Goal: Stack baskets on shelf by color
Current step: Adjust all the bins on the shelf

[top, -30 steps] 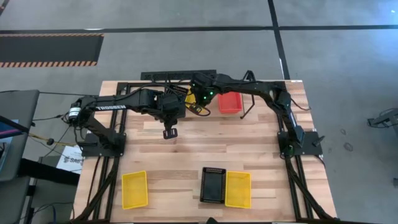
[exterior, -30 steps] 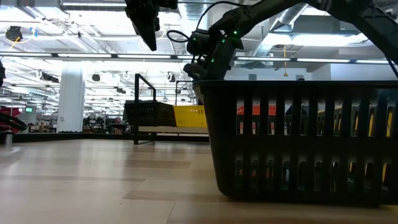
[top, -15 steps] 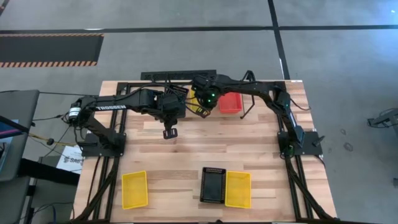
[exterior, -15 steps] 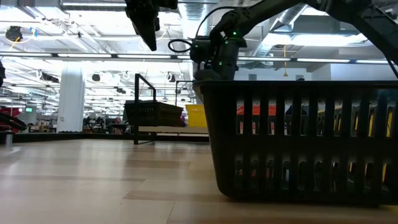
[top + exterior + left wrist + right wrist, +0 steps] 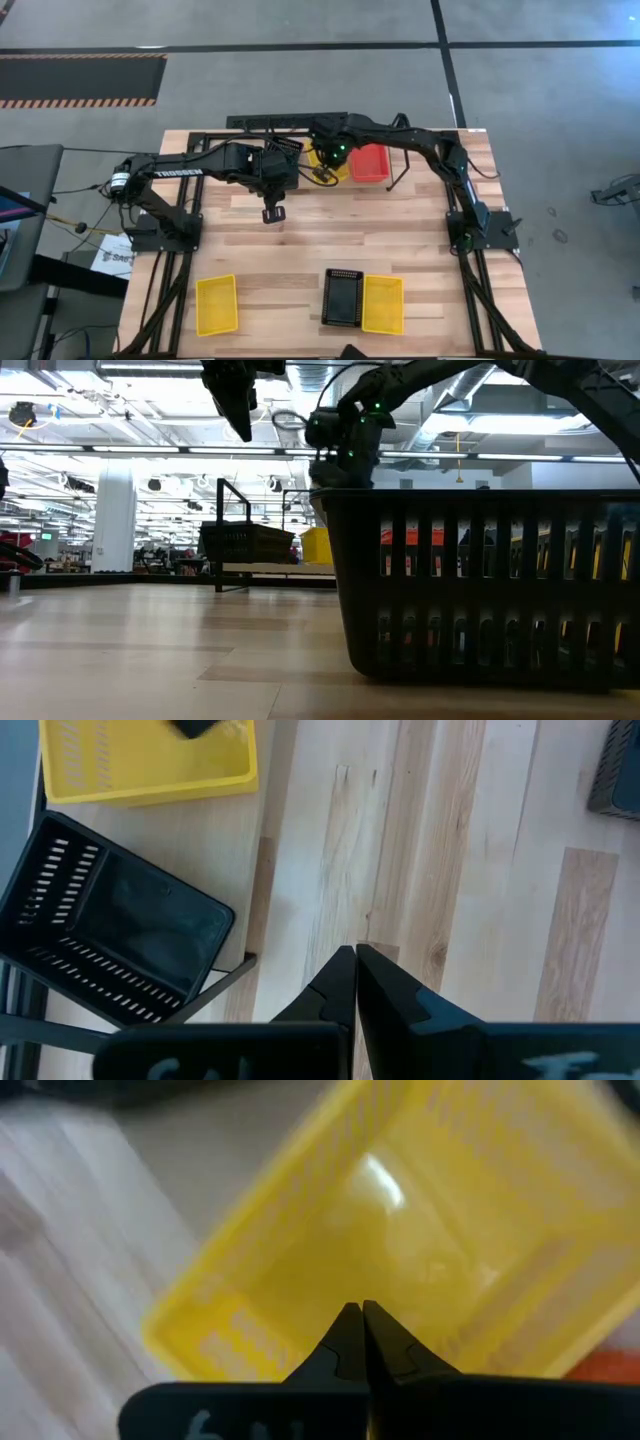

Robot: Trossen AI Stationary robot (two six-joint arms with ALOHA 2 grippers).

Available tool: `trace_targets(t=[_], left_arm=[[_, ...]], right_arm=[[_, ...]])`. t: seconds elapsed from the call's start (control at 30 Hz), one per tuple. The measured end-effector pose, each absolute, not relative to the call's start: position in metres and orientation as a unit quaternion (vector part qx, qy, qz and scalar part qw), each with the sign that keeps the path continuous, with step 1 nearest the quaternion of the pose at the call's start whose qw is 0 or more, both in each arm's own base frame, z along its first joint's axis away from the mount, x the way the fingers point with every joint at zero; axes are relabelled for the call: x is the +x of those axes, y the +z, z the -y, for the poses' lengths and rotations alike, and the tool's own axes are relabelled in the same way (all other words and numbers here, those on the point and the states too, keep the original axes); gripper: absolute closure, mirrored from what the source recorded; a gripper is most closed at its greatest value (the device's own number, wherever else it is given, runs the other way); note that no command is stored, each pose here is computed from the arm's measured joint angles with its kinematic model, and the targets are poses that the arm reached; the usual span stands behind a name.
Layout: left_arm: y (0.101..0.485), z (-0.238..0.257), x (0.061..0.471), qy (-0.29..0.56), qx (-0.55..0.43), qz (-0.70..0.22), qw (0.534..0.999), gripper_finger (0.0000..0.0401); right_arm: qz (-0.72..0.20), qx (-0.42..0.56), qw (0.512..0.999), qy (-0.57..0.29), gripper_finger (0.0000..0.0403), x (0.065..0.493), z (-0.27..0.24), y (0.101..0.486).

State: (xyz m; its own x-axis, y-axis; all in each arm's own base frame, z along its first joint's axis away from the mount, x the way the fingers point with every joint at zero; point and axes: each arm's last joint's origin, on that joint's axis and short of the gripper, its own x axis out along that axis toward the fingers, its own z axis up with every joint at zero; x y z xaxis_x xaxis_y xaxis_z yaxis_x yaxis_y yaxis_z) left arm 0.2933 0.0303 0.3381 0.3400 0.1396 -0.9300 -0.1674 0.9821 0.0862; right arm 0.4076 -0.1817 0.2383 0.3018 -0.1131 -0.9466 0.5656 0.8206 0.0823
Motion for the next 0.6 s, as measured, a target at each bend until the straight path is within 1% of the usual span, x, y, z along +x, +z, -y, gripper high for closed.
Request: trace_targets(t=[0.2, 0.4, 0.6], left_arm=[[0.338, -0.030, 0.293, 0.094, -0.012, -0.567, 0.819, 0.0401], [0.338, -0.030, 0.293, 0.094, -0.013, -0.567, 0.818, 0.0401], [0.338, -0.030, 0.293, 0.094, -0.013, -0.567, 0.819, 0.0401]], right_arm=[[-0.492, 0.211, 0.809, -0.242, 0.0403, 0.407, 0.209, 0.255], [-0.488, 0.223, 0.803, -0.260, 0.0403, 0.397, 0.226, 0.255], [-0.488, 0.222, 0.803, -0.260, 0.0403, 0.398, 0.226, 0.255]])
